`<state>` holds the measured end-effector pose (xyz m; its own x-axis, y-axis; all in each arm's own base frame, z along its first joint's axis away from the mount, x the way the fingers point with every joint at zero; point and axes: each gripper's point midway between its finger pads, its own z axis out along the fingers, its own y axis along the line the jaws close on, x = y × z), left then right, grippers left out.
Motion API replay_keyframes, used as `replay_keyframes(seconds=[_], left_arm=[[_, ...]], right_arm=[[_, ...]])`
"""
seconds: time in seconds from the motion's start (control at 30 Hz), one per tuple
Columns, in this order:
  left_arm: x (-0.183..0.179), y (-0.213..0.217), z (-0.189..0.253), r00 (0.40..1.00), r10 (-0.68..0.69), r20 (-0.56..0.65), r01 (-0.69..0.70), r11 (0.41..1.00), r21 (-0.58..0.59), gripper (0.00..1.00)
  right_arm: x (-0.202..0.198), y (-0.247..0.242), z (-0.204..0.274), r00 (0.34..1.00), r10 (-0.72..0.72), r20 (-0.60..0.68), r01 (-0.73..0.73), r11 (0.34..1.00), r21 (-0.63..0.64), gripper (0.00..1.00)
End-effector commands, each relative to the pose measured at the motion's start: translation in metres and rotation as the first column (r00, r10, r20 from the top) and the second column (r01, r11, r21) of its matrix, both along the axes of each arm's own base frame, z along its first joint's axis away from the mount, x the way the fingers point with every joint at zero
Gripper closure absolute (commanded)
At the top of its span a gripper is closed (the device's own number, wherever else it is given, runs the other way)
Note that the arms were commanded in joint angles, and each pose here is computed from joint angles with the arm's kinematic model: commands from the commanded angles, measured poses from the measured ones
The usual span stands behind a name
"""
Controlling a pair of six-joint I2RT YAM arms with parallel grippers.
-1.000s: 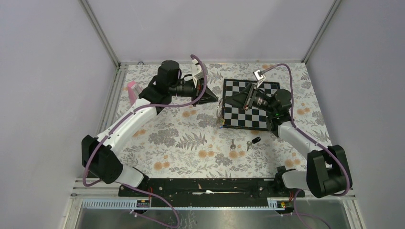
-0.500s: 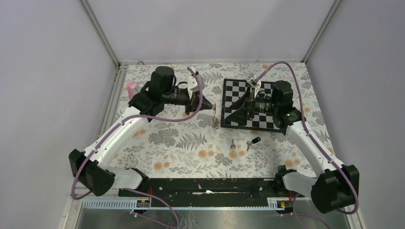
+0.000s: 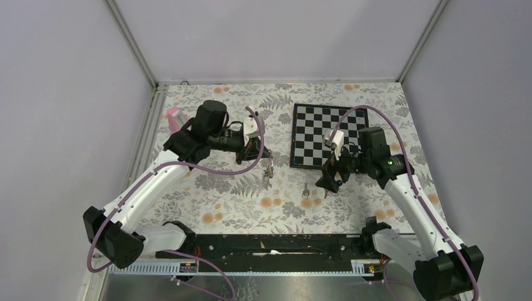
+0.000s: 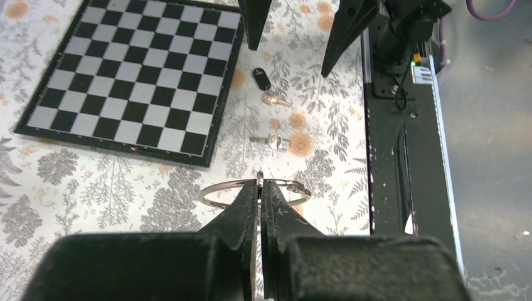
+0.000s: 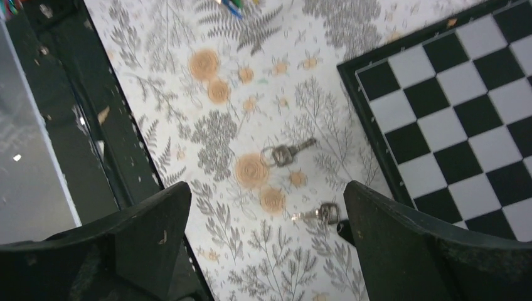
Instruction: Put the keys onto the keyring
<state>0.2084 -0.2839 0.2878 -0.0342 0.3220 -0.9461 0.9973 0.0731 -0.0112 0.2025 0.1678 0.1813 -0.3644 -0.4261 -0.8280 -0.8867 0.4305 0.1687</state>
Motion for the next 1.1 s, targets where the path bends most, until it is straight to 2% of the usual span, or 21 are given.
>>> replay_keyframes(seconds=[0.0, 0.17, 0.33, 0.57, 0.67, 0.83, 1.07], left_arm=[[-0.015, 0.007, 0.002, 0.996, -0.054, 0.070, 0.052, 0.998, 0.020, 1.00], [-0.018, 0.013, -0.009, 0.996, -0.042, 0.077, 0.039, 0.998, 0.043, 1.00], [-0.018, 0.019, -0.017, 0.998, 0.001, 0.059, -0.004, 0.998, 0.061, 1.00], [-0.018, 0.025, -0.019, 0.996, 0.024, 0.089, -0.030, 0.997, 0.072, 1.00], [-0.017, 0.027, -0.019, 0.994, 0.028, 0.103, -0.036, 0.997, 0.074, 1.00], [-0.015, 0.028, -0.020, 0.993, 0.040, 0.111, -0.050, 0.995, 0.082, 1.00], [-0.012, 0.031, -0.024, 0.991, 0.066, 0.116, -0.077, 0.992, 0.097, 1.00]], right_arm=[[-0.017, -0.029, -0.035, 0.999, 0.013, -0.030, -0.018, 0.982, -0.188, 0.00], [-0.013, -0.056, -0.070, 0.996, -0.043, -0.079, 0.012, 0.935, -0.354, 0.01], [-0.014, -0.076, -0.104, 0.988, -0.041, -0.148, -0.035, 0.877, -0.480, 0.10], [-0.003, -0.075, -0.128, 0.986, -0.020, -0.167, -0.068, 0.859, -0.507, 0.26], [0.007, -0.072, -0.128, 0.993, 0.005, -0.121, -0.066, 0.856, -0.512, 0.28], [0.012, -0.072, -0.128, 0.992, 0.046, -0.118, -0.103, 0.836, -0.539, 0.34], [0.008, -0.026, -0.123, 0.986, 0.107, -0.131, -0.154, 0.884, -0.441, 0.41]])
